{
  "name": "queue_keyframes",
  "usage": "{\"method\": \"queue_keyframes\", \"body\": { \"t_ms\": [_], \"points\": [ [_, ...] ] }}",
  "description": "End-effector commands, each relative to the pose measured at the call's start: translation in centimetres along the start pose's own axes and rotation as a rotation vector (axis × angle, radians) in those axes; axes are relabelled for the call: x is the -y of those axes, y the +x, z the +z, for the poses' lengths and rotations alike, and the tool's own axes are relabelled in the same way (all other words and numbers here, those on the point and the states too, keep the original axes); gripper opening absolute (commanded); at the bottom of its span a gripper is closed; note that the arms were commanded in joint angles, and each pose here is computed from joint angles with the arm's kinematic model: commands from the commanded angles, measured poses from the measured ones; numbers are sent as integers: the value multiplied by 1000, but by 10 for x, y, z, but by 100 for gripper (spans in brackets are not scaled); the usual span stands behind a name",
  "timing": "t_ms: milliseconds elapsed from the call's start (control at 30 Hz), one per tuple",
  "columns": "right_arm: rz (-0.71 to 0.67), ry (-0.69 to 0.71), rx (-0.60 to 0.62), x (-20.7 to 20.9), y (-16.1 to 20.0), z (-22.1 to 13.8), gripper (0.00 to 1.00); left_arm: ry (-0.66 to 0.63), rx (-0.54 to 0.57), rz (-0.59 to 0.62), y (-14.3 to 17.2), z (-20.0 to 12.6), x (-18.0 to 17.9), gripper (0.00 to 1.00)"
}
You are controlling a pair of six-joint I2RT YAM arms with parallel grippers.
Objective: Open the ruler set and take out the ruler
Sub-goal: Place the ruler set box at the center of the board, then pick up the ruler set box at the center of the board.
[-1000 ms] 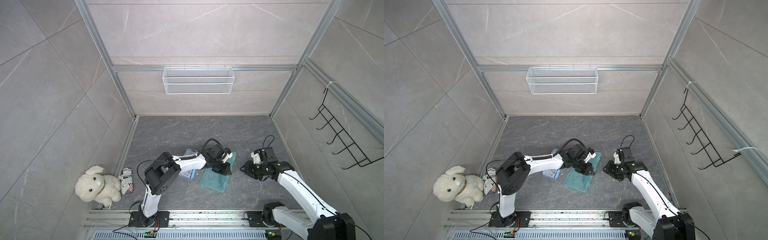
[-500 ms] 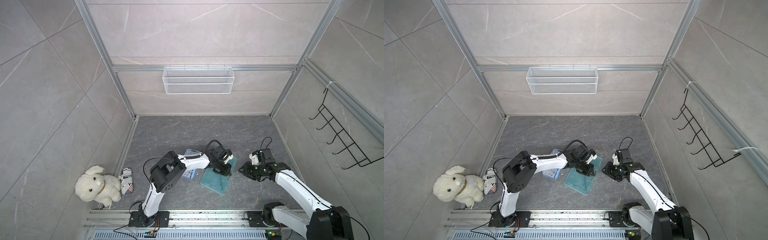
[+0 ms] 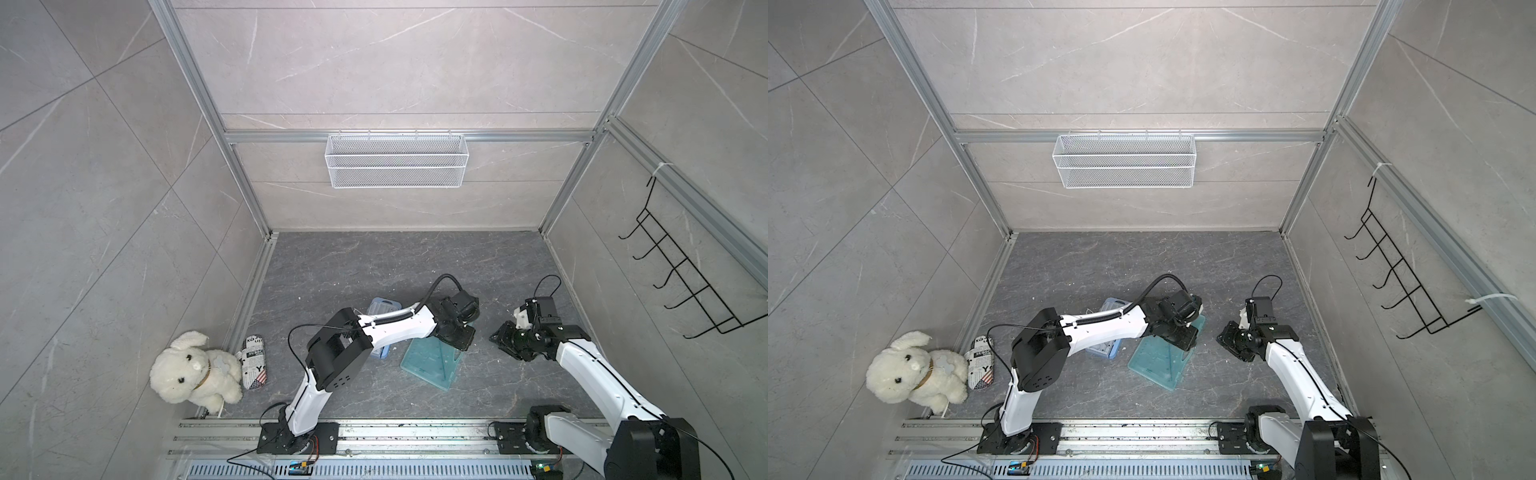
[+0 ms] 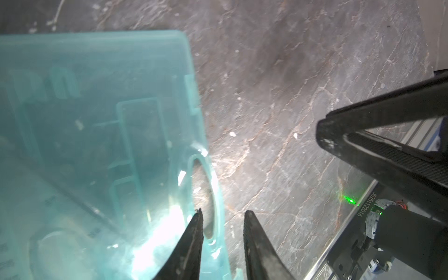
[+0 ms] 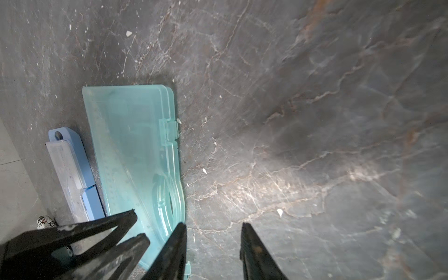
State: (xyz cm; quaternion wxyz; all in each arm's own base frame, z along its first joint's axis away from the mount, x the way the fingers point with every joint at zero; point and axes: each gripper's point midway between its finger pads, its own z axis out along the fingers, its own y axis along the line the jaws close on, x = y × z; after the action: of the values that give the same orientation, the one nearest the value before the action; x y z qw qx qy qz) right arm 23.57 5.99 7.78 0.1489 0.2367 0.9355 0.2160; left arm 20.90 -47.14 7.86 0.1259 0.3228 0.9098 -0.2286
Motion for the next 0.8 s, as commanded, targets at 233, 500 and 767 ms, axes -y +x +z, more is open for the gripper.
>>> {"method": "queue_keyframes", "body": {
  "t_ms": [233, 500, 767],
  "points": [
    [-15, 16, 24, 6, 2, -13, 40, -186, -156, 26, 31, 19, -19, 31],
    [-24, -7, 23, 2, -3, -10, 40, -227, -212, 1, 44, 35, -28, 31],
    [-15, -41, -1, 1, 3, 0, 39, -233, -221, 21, 43, 39, -24, 0]
  ]
}}
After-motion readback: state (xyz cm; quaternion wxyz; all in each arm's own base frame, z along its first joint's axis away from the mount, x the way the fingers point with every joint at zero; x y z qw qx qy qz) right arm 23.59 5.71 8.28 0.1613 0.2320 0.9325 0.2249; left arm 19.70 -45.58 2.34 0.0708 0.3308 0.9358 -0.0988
